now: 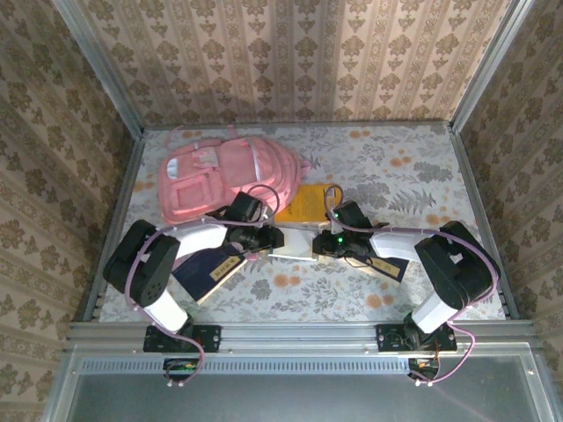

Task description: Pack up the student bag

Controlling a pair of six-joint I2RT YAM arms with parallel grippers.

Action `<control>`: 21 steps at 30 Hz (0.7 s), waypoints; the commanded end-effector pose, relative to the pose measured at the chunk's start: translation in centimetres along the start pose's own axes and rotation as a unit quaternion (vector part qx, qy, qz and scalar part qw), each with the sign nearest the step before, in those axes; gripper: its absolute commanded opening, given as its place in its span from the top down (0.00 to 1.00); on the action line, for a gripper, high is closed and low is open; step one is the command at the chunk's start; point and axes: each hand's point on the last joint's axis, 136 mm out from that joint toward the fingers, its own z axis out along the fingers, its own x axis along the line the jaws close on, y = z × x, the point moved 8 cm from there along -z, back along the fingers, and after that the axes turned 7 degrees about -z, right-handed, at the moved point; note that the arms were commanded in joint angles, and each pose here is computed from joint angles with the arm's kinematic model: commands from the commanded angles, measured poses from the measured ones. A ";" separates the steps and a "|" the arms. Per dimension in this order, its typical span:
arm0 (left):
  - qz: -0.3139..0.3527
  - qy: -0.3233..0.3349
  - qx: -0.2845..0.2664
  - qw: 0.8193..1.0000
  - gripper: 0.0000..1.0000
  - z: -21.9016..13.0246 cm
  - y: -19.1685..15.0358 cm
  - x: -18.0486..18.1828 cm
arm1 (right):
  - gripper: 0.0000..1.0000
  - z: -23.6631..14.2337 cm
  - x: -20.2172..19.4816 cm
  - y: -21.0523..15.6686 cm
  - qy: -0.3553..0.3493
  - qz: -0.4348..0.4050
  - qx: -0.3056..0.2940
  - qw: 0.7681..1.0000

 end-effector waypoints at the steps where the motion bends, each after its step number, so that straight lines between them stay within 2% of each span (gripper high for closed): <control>1: 0.024 -0.084 -0.020 0.996 0.53 -1.9 -0.2 -2.8 | 0.76 0.7 -0.3 -0.5 0.005 0.010 0.012 1.000; 4: 0.028 -0.106 -0.029 0.994 0.56 -2.6 -0.5 -3.3 | 0.76 0.7 -0.3 -0.5 0.003 0.011 0.011 1.000; 9: 0.032 -0.116 -0.037 0.992 0.74 -2.7 -0.7 -3.5 | 0.76 0.6 -0.3 -0.5 0.004 0.014 0.006 1.000; 12: 0.030 -0.124 -0.032 0.991 0.81 -2.1 -0.7 -3.5 | 0.75 0.1 -0.2 -0.6 0.001 0.014 0.000 1.000; 16: 0.031 -0.122 -0.028 0.992 0.84 -1.6 -0.7 -3.5 | 0.74 -0.6 0.0 -0.6 0.001 0.011 -0.010 1.000; 18: 0.032 -0.119 -0.025 0.992 0.93 -1.5 -0.8 -3.4 | 0.72 -0.9 0.0 -0.7 0.000 0.011 -0.012 1.000; 19: 0.033 -0.119 -0.027 0.992 0.98 -1.7 -0.7 -3.5 | 0.70 -1.1 0.0 -0.7 -0.002 0.011 -0.014 1.000; 21: 0.038 -0.121 -0.038 0.991 1.00 -2.5 -0.6 -3.7 | 0.56 -1.6 0.0 -0.7 -0.011 0.012 -0.019 1.000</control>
